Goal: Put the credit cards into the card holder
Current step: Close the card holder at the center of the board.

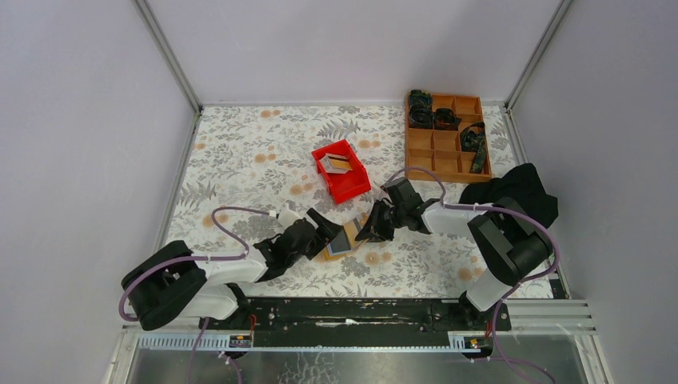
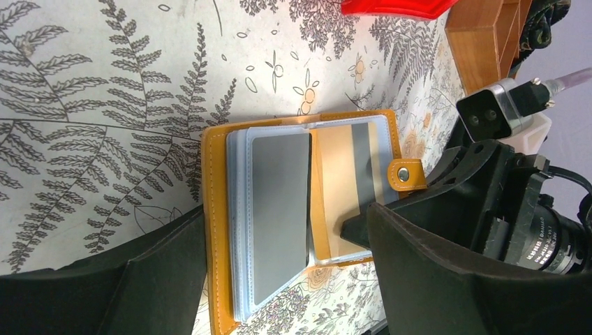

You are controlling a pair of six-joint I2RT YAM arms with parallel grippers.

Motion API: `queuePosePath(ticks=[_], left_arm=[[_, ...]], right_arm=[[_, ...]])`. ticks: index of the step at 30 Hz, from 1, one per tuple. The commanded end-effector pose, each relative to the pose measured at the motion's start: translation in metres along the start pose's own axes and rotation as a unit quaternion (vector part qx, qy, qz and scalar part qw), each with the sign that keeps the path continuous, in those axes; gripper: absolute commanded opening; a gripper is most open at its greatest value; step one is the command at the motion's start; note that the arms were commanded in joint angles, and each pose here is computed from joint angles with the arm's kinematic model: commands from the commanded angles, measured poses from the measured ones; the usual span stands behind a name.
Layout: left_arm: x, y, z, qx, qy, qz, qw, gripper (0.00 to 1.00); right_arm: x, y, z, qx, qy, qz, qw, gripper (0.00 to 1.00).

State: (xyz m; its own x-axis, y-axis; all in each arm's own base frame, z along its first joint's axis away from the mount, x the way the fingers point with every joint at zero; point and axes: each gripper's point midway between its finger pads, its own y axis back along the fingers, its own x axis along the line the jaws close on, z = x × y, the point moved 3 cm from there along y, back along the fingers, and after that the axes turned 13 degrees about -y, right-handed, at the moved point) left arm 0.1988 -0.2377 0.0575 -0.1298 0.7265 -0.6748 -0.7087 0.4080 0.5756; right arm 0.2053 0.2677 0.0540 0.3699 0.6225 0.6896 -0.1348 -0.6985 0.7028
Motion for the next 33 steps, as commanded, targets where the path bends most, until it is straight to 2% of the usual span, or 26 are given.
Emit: queuePosePath(ticks=[1, 10, 26, 30, 33], left_arm=[[-0.033, 0.001, 0.016, -0.024, -0.009, -0.052, 0.998, 0.85], [-0.064, 0.006, 0.029, -0.033, -0.029, -0.081, 0.996, 0.85], [-0.089, -0.015, 0.018, 0.000, -0.050, -0.111, 0.993, 0.85], [-0.097, -0.021, 0.016, 0.006, -0.055, -0.117, 0.992, 0.85], [-0.099, -0.024, 0.015, 0.010, -0.056, -0.117, 0.992, 0.85]], right_arm=[[0.000, 0.000, -0.002, 0.015, 0.007, -0.010, 1.000, 0.00], [-0.009, -0.008, 0.002, 0.009, 0.006, -0.024, 1.000, 0.00], [-0.019, -0.013, 0.002, 0.004, 0.003, -0.033, 0.999, 0.01], [-0.024, -0.012, 0.003, -0.002, 0.009, -0.048, 0.999, 0.07], [-0.030, -0.012, 0.004, -0.006, 0.014, -0.061, 0.998, 0.19]])
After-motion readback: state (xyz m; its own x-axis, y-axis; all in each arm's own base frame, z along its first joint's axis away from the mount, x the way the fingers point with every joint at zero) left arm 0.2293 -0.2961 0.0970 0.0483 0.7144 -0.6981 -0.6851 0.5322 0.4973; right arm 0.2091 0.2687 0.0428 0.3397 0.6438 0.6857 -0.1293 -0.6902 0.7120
